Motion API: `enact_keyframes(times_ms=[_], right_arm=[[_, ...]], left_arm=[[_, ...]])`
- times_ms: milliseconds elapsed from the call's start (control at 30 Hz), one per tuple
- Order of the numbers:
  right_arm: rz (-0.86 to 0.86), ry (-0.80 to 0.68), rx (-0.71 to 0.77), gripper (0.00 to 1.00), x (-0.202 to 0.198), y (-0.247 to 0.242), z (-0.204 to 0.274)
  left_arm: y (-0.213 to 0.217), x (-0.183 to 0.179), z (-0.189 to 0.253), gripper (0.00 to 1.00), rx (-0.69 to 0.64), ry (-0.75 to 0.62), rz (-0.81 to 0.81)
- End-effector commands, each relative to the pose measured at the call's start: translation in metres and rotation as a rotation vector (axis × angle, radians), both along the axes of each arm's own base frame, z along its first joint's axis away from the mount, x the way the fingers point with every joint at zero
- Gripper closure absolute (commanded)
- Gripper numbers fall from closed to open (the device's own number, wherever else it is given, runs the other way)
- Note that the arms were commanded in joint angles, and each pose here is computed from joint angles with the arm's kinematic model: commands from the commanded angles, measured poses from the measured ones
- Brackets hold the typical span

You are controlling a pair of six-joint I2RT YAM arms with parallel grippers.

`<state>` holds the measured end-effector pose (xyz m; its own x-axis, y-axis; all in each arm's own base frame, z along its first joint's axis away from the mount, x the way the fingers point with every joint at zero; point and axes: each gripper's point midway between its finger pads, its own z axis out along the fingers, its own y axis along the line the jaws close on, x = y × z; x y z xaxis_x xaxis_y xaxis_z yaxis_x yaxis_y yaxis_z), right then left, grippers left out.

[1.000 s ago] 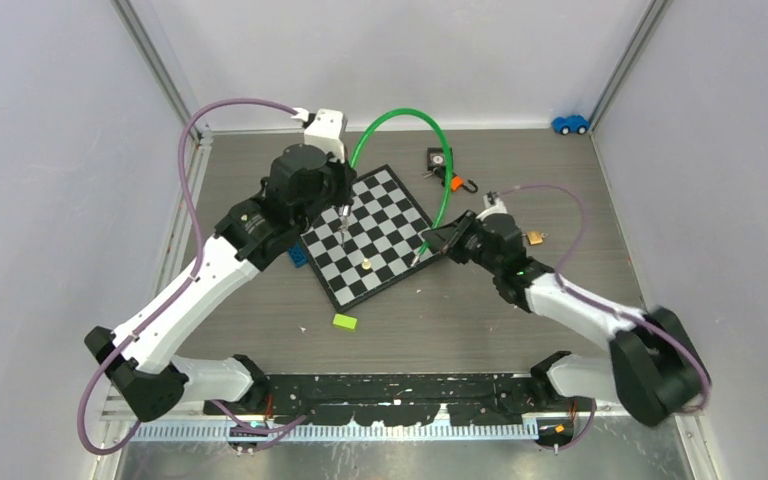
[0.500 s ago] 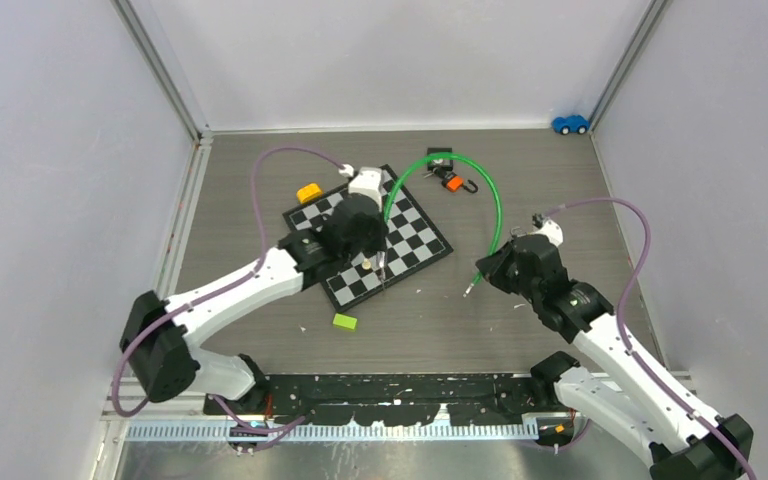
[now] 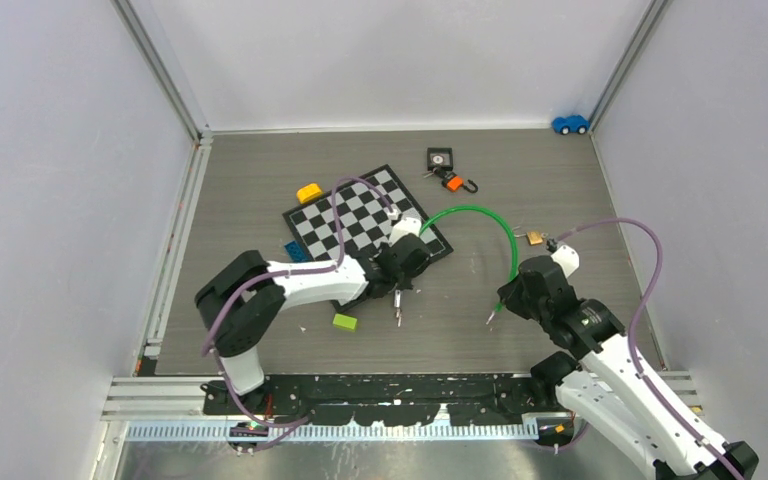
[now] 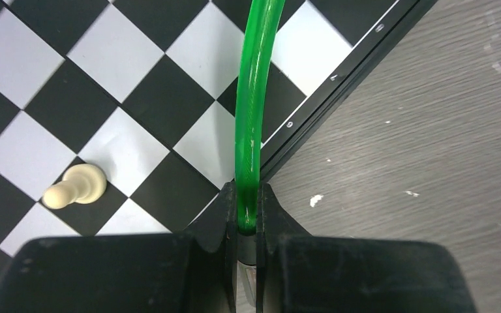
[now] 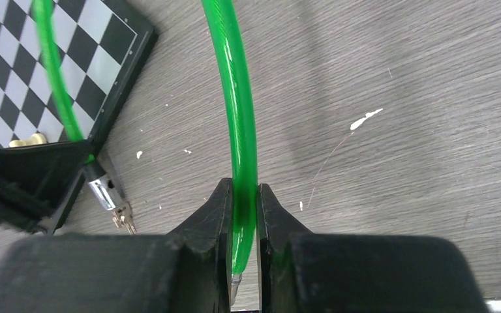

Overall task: Lock with the key
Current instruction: Pick up the lock from the center of the board.

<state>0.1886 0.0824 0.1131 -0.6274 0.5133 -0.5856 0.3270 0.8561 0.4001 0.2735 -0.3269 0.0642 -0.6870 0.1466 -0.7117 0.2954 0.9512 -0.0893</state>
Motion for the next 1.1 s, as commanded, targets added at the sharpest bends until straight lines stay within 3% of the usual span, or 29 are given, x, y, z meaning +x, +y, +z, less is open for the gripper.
enact_keyframes(times_ms=[0,267,433,567,1067], right_arm=[[0.003,-0.18,0.062,1.0,0.019,0.006,0.037],[0.014,-0.209,0.059,1.0,0.019,0.005,0.046],[0.012,-0.228,0.055,1.0,0.019,0.003,0.05],[0.019,-0.256,0.051,1.0,0.017,0.0,0.056],[0.013,-0.347,0.076,1.0,-0.001,-0.014,0.08]], left_arm=[[-0.025,0.013,0.012,1.0,-0.05,-0.067,0.001],[-0.029,0.019,0.001,0.98,0.005,-0.056,-0.005],[-0.03,0.019,-0.001,0.74,0.014,-0.051,-0.012],[-0.031,0.02,-0.002,0.6,0.025,-0.053,-0.02],[-0.026,0.02,-0.012,0.54,0.0,-0.008,0.004]])
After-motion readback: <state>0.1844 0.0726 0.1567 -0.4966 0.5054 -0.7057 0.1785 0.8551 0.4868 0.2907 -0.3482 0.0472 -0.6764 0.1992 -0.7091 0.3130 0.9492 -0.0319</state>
